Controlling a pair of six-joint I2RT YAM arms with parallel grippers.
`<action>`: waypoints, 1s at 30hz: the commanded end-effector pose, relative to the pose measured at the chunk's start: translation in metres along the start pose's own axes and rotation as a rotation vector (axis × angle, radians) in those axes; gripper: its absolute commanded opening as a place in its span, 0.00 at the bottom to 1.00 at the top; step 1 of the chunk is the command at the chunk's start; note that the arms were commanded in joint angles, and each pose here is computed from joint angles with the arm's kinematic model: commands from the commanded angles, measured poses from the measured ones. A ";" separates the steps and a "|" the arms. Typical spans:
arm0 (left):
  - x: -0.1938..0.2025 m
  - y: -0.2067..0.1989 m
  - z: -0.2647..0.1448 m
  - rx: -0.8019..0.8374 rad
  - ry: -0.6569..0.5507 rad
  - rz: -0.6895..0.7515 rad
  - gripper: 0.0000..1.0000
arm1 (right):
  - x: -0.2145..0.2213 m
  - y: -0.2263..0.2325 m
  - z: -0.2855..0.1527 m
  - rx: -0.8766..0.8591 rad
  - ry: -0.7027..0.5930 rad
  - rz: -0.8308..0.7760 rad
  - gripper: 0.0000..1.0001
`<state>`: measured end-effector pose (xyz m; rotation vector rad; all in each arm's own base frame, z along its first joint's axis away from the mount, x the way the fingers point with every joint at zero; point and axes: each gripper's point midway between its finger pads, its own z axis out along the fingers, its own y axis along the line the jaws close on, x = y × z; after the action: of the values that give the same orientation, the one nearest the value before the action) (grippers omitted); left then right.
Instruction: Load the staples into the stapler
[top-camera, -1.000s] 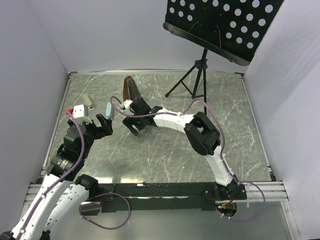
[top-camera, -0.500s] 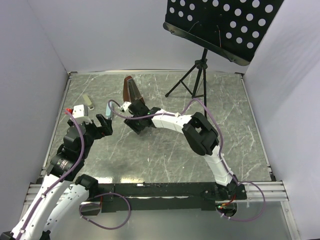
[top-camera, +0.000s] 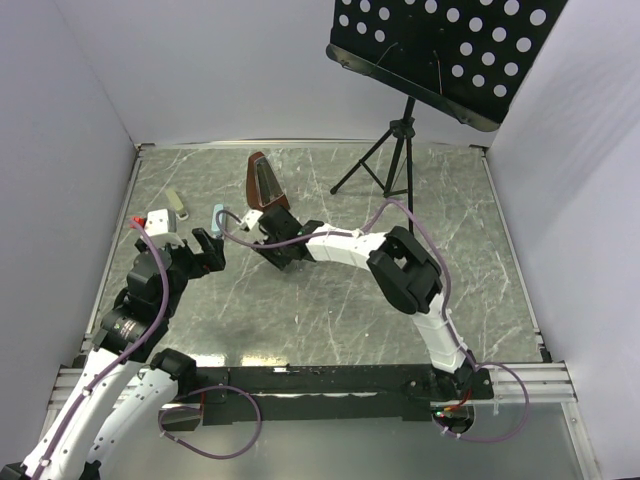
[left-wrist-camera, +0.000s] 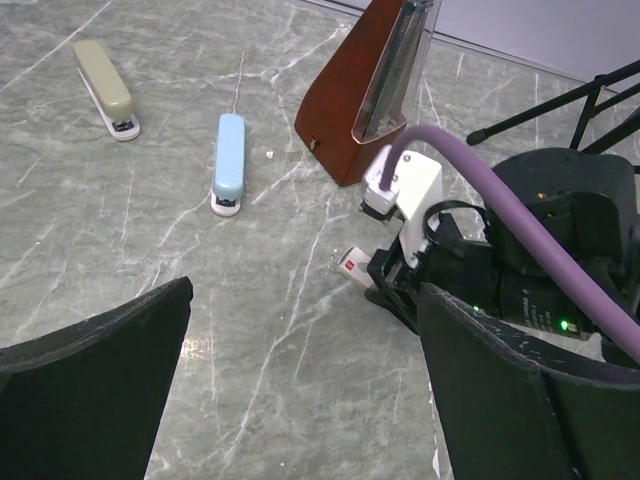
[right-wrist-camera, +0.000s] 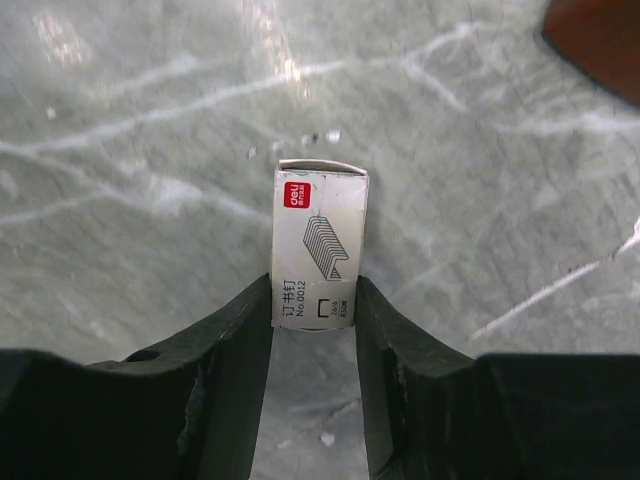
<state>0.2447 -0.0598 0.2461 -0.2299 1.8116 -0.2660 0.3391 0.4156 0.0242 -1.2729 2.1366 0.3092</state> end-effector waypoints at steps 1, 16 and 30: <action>-0.011 -0.007 -0.002 0.030 -0.026 0.006 0.99 | 0.006 0.001 -0.023 0.007 0.009 -0.049 0.43; -0.009 -0.008 0.000 0.035 -0.015 0.007 0.99 | 0.084 0.020 -0.068 -0.031 0.181 -0.071 0.43; -0.008 -0.009 0.001 0.041 -0.009 0.007 0.99 | 0.125 0.021 -0.092 -0.011 0.280 -0.076 0.43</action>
<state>0.2452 -0.0646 0.2436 -0.2118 1.8263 -0.2841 0.2590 0.3169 0.0189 -1.4283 2.2528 0.1823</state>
